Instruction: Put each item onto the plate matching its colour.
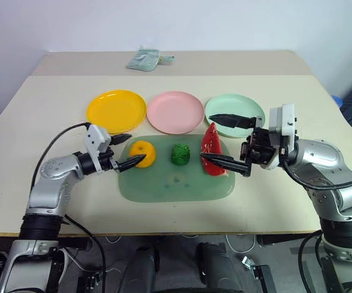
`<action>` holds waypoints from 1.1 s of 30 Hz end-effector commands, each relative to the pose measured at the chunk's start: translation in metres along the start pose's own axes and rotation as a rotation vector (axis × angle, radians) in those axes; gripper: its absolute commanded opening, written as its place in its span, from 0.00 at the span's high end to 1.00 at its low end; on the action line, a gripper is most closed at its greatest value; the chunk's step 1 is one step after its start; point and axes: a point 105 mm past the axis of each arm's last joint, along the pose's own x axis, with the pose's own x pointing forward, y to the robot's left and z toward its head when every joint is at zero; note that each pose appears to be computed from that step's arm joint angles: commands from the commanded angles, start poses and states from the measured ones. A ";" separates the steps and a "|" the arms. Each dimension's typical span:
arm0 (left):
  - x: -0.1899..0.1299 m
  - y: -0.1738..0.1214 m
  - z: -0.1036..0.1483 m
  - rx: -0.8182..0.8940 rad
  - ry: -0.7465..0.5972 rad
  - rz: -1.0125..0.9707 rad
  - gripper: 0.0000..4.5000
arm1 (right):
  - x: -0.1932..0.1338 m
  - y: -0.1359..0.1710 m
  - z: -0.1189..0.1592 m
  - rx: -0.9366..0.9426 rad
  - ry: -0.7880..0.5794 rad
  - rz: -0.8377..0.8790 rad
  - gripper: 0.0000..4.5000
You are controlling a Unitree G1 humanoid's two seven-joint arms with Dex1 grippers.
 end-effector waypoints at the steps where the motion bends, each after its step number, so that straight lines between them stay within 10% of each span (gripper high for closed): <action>1: 0.005 -0.001 -0.002 0.051 0.013 -0.007 0.00 | 0.001 0.002 0.014 -0.047 -0.036 0.002 0.01; 5: 0.008 -0.007 -0.012 0.029 0.034 -0.026 0.00 | 0.001 0.001 0.014 -0.049 -0.031 0.000 0.01; 8: 0.008 0.001 -0.009 0.054 0.016 0.029 0.18 | 0.000 0.000 0.012 -0.053 -0.020 -0.003 0.00; 20: 0.003 0.084 0.075 0.053 -0.276 0.533 0.24 | 0.011 -0.009 0.012 -0.067 -0.042 -0.024 0.00; 33: 0.017 0.126 0.045 -0.101 -0.241 0.804 0.24 | 0.021 -0.053 -0.007 -0.177 0.018 -0.245 0.00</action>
